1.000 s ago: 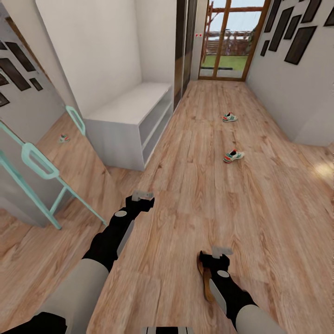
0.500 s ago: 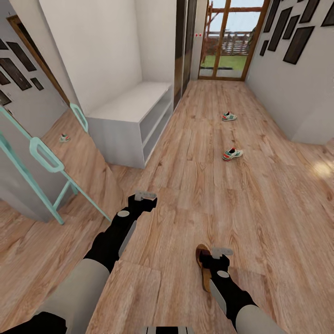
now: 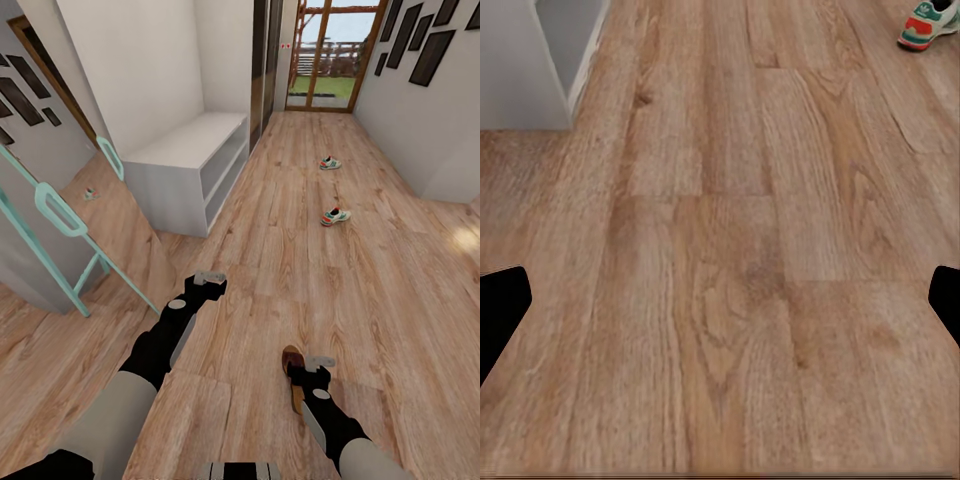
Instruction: Pick up the two gym shoes and the two sandals from the corridor floor and place them onto the hallstand (shoe rack) in the corridor, making sure they are on the rack and not on the floor. Arrange them so the two gym shoes are next to each other and the two sandals are next to each other.
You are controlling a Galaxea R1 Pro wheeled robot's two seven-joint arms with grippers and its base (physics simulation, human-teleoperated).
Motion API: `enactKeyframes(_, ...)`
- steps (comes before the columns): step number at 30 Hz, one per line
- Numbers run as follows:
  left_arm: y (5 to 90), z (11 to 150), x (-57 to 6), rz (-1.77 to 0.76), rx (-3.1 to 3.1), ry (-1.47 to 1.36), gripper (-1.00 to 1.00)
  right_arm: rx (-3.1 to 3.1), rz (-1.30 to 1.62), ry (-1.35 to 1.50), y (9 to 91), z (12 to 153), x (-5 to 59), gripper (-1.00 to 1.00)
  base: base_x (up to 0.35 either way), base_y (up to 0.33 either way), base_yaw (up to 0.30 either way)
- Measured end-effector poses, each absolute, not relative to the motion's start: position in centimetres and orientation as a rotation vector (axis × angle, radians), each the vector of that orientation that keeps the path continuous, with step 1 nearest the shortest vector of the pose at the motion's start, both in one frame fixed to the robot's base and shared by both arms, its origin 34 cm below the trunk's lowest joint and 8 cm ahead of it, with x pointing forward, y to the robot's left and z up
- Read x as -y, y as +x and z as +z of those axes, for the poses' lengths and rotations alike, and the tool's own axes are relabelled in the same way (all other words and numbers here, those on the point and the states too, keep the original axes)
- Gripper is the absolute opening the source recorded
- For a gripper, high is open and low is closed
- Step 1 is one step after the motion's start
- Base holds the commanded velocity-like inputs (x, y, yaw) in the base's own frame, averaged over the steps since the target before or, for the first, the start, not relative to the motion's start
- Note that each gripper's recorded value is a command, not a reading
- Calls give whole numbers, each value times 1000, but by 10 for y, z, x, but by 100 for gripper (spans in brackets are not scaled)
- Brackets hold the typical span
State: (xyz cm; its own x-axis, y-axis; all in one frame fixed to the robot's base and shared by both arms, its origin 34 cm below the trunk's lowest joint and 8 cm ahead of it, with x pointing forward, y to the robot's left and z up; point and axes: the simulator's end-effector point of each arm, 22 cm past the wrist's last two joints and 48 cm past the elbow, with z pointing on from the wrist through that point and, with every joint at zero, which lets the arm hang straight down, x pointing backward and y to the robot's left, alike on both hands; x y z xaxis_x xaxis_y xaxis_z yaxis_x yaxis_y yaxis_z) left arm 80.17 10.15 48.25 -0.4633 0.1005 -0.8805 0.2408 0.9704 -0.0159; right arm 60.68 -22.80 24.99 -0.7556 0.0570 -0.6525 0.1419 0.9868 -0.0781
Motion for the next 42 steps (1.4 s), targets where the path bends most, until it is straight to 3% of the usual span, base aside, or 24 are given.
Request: enactKeyframes(42, 769, 319, -99, -199, -2240, 234, 100, -2601, -179, 129, 538, 127, 229, 100, 0, 0, 0)
